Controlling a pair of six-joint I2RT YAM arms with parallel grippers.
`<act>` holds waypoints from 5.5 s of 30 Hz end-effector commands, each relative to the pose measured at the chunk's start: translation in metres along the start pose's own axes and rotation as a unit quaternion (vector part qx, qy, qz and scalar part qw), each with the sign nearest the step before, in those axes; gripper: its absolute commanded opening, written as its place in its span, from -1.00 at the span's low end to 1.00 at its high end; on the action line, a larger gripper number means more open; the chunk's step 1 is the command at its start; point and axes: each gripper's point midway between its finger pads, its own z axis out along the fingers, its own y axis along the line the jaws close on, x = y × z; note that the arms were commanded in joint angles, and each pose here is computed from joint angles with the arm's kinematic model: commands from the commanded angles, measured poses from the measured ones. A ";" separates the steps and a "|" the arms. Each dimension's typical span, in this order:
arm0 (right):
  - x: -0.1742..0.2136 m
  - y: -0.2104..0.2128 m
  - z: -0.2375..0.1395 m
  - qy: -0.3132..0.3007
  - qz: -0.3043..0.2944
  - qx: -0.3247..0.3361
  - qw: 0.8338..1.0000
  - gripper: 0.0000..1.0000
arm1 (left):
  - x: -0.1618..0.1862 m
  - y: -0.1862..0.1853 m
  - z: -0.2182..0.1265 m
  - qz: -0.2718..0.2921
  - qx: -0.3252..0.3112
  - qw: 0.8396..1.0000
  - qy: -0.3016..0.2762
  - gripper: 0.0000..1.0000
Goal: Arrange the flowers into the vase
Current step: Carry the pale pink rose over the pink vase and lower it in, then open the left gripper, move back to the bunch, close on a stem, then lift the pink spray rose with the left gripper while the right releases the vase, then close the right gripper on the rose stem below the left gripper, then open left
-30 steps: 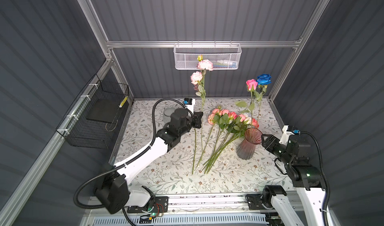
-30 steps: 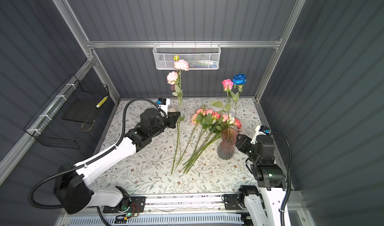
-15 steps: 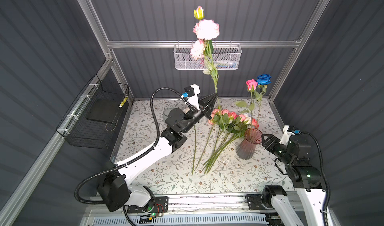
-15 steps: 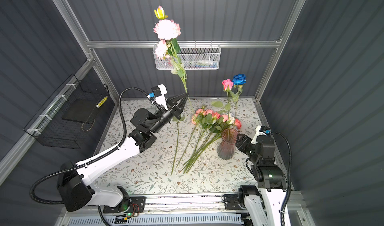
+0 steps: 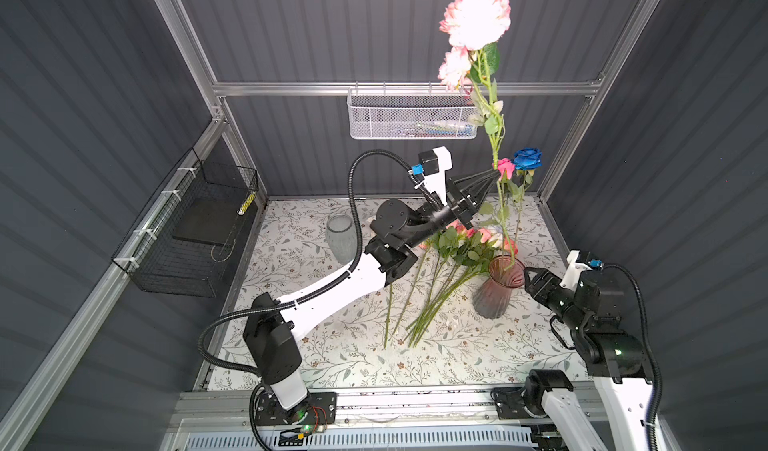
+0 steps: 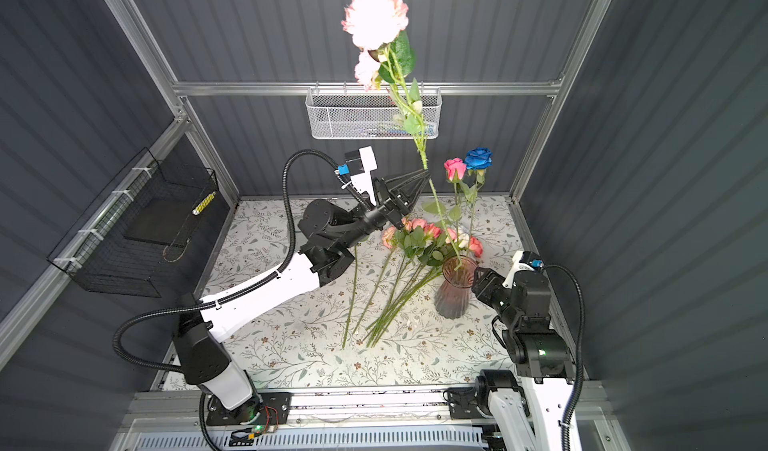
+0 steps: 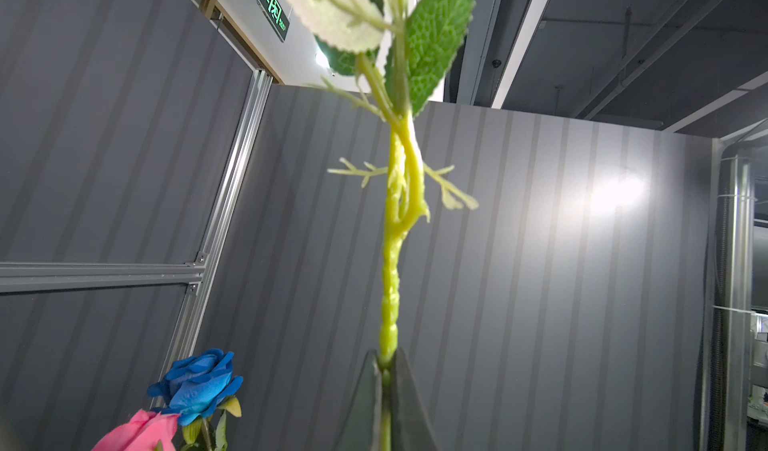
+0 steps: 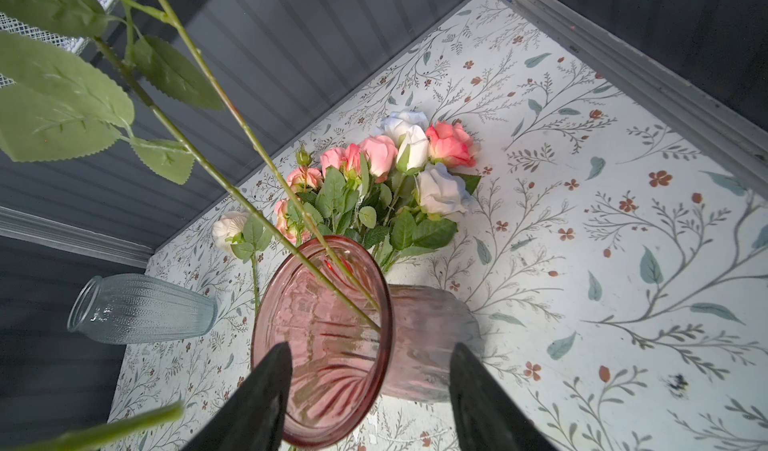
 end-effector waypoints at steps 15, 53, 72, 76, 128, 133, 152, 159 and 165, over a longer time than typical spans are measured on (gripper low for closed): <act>-0.006 -0.003 -0.010 -0.022 -0.013 0.010 1.000 0.28 | 0.169 0.047 -0.002 0.009 -0.043 0.990 0.138 -0.99; 0.005 0.001 -0.013 0.000 -0.012 -0.008 1.000 0.30 | 0.182 0.196 -0.273 0.055 -0.503 0.740 0.443 0.18; 0.010 -0.003 -0.002 0.016 -0.015 0.001 1.000 0.30 | 0.271 0.251 -0.330 -0.011 -0.508 0.632 0.585 0.13; 0.010 -0.003 0.001 0.020 -0.014 0.001 1.000 0.30 | 0.270 0.231 -0.304 -0.039 -0.447 0.683 0.577 0.19; -0.031 0.114 -0.091 0.015 -0.013 -0.240 0.971 0.27 | 0.120 0.117 -0.247 0.031 -0.331 0.879 0.340 -1.00; -0.027 0.135 -0.086 0.036 -0.027 -0.272 0.961 0.27 | 0.084 0.084 -0.228 0.039 -0.271 0.919 0.283 -1.00; 0.017 0.274 -0.024 0.099 -0.144 -0.333 0.927 0.21 | 0.082 0.029 -0.185 0.015 -0.161 0.953 0.256 -1.00; 0.021 0.285 -0.019 0.100 -0.142 -0.341 0.924 -0.14 | 0.083 0.026 -0.183 0.010 -0.152 0.954 0.256 -1.00; 0.033 0.291 -0.004 0.112 -0.151 -0.339 0.922 -0.25 | 0.084 0.023 -0.180 0.003 -0.141 0.956 0.256 -1.00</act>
